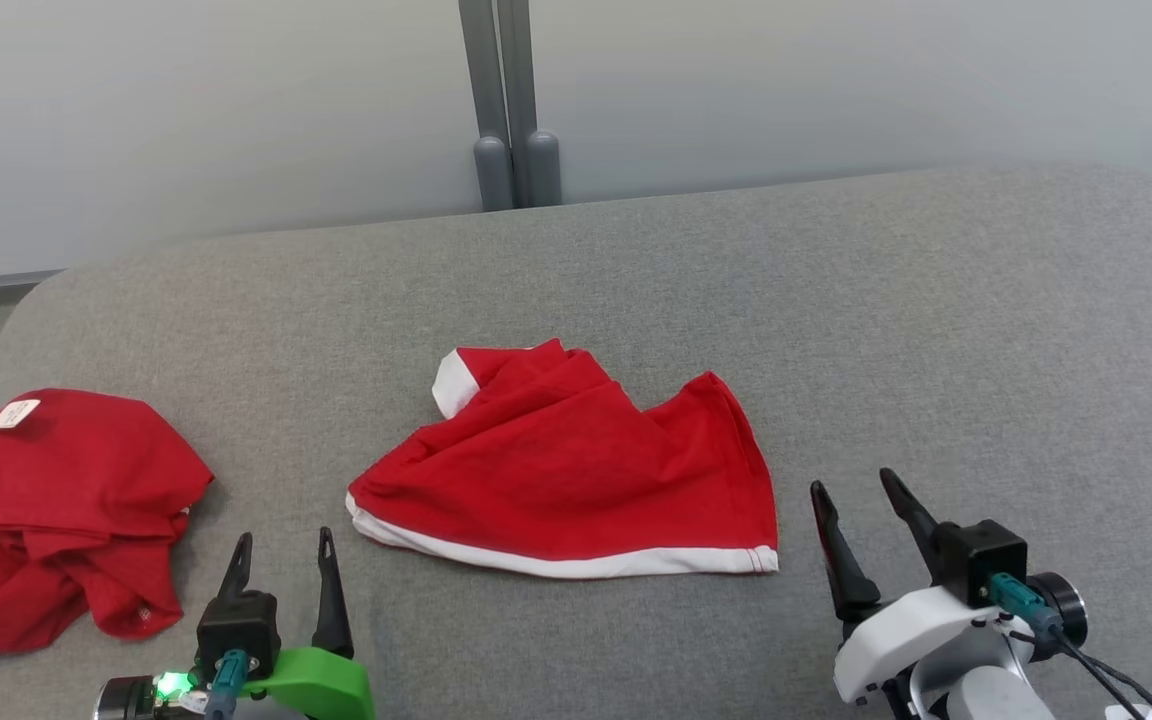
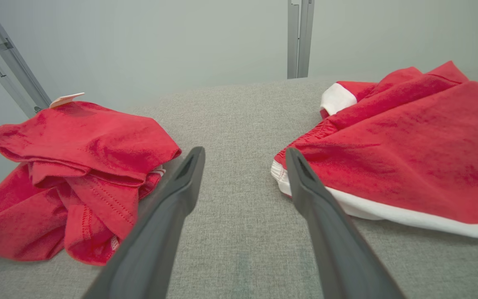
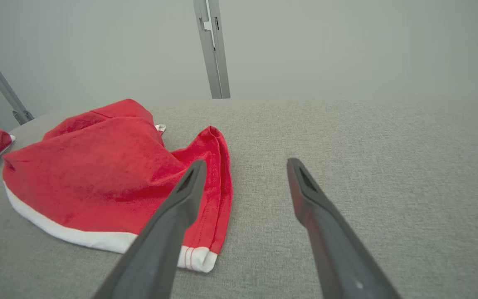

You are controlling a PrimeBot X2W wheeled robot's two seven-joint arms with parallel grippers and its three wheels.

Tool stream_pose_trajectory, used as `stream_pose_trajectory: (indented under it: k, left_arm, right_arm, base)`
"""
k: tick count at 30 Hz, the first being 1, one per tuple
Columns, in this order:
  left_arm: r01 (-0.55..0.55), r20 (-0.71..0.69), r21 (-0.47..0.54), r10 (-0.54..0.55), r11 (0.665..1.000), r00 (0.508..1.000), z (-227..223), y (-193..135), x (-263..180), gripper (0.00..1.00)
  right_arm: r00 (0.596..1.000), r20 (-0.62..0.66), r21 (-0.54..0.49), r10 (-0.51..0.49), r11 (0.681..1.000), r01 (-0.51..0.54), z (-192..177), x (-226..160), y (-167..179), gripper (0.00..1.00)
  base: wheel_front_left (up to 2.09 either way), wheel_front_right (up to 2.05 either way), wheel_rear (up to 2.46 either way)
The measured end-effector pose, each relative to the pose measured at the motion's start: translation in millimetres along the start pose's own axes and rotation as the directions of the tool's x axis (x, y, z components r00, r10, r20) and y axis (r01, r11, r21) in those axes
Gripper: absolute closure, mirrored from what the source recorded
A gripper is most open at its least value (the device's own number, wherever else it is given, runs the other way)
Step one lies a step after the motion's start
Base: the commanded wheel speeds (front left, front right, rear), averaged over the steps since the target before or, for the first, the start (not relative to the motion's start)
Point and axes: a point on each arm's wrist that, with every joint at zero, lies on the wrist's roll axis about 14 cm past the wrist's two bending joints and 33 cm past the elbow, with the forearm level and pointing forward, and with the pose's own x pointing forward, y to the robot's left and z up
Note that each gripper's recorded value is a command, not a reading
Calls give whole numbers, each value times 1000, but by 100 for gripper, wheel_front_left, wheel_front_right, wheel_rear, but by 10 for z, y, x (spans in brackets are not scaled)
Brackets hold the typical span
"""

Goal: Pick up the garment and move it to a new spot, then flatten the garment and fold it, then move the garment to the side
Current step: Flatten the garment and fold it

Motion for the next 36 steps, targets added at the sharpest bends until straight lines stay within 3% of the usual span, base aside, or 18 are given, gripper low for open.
stream_pose_trajectory:
  k: [15, 26, 27, 28, 29, 30, 31, 32, 36]
  left_arm:
    - [-2, -83, -38, -1, 999, 997, -264, 4, -39, 0]
    - [-2, -116, -57, -4, 998, 993, -367, 3, -24, 0]
    - [1, -116, -57, -7, 998, 993, -367, -4, -19, 0]
    - [2, -115, -59, -9, 998, 993, -362, -8, -11, 0]
    - [3, -113, -59, -10, 998, 994, -357, -11, -3, 0]
    - [5, -114, -61, -12, 998, 993, -359, -16, 0, 0]
    - [5, -115, -63, -12, 998, 993, -363, -20, 0, 0]
    - [6, -117, -64, -13, 998, 993, -368, -24, 1, 0]
    - [17, -121, -69, -25, 997, 992, -381, -55, 9, 0]
  right_arm:
    - [956, -259, -49, 139, 986, -157, -785, -13, 385, 0]
    - [932, -324, -50, 163, 981, -188, -977, 63, 431, 1]
    - [932, -325, -49, 162, 981, -188, -981, 67, 429, 26]
    - [931, -327, -49, 161, 981, -187, -987, 67, 425, 40]
    - [931, -329, -49, 160, 981, -186, -994, 65, 420, 61]
    - [930, -331, -48, 158, 982, -184, -1000, 64, 413, 68]
    - [930, -334, -48, 154, 983, -180, -1010, 61, 401, 96]
    - [929, -338, -48, 148, 984, -174, -1020, 57, 382, 100]
    - [936, -333, -52, 116, 989, -142, -1003, 80, 280, 100]
  base:
    - [0, 0, 0]
    - [0, 0, 0]
    - [0, 0, 0]
    - [0, 0, 0]
    - [0, 0, 0]
    - [0, 0, 0]
    - [0, 0, 0]
    - [0, 0, 0]
    - [0, 0, 0]
